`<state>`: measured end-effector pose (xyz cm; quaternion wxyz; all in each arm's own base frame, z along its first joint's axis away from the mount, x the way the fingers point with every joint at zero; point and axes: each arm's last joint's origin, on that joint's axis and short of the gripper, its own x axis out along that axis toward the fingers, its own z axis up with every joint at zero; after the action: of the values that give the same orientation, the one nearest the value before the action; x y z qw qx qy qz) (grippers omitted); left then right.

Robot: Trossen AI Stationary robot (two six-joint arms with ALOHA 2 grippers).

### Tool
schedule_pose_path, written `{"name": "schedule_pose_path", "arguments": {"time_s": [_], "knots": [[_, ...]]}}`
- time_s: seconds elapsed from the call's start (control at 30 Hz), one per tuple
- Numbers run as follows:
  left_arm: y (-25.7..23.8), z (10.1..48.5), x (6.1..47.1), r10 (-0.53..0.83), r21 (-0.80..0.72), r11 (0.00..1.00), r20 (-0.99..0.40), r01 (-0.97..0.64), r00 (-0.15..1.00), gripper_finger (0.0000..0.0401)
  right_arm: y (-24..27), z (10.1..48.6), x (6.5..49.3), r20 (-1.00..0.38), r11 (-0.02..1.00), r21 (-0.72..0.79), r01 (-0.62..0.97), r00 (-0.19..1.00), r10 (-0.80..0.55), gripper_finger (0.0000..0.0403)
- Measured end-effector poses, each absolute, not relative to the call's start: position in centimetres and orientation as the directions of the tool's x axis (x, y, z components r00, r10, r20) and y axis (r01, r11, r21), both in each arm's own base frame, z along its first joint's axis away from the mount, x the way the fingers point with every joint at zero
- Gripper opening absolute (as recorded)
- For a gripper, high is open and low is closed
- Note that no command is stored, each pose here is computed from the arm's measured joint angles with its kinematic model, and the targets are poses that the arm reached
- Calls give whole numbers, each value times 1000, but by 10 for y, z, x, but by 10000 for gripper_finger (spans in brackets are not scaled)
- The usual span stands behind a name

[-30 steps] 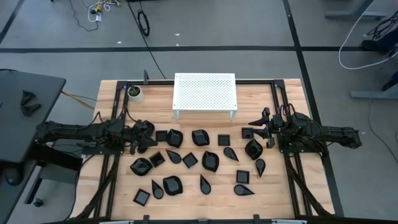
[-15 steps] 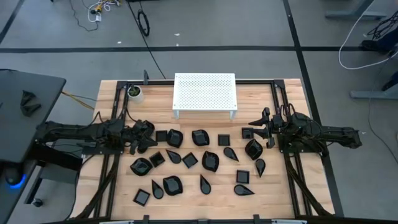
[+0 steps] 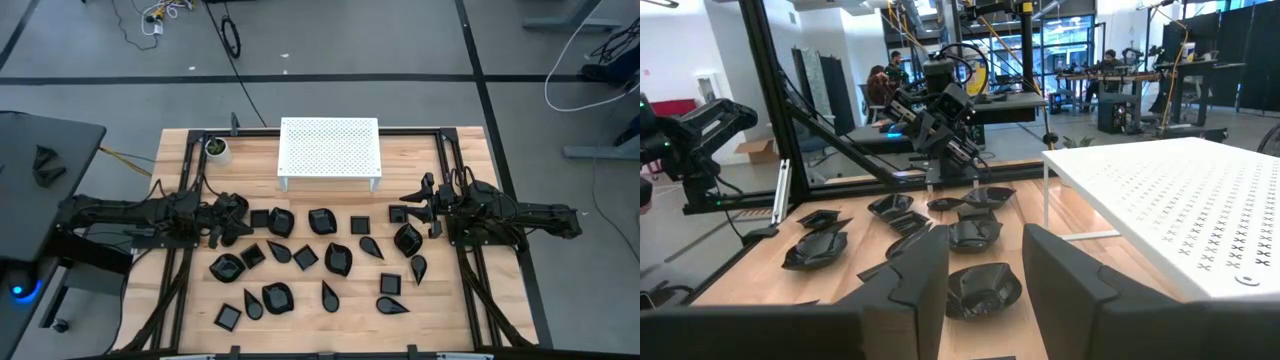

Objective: Pick & Place Mini shaped plates

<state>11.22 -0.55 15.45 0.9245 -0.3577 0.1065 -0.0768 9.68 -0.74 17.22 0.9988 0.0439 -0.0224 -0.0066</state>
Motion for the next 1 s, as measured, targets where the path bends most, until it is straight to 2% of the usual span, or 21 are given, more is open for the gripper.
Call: {"name": "schedule_pose_path", "arguments": {"time_s": [0.3,0.43,0.6,0.77,0.87,1.0], "knots": [[-6,155,112,-218,-678,732,-142,66,966,7,-7,174,97,66,995,98,9,998,-15,135],[-5,155,112,-187,-674,738,-143,43,972,7,-7,183,96,158,968,249,-23,987,-17,135],[-1,155,113,-59,-660,750,-141,-49,988,7,-11,199,91,320,918,395,31,932,-169,135],[4,155,113,114,-629,757,-141,-178,983,7,-7,203,92,355,894,429,-129,934,-36,135],[5,155,113,154,-553,807,-141,-207,978,7,-4,205,96,368,848,488,-208,930,16,135],[6,155,112,179,-444,868,-140,-223,974,7,-1,207,107,367,797,558,-233,930,15,135]]}}
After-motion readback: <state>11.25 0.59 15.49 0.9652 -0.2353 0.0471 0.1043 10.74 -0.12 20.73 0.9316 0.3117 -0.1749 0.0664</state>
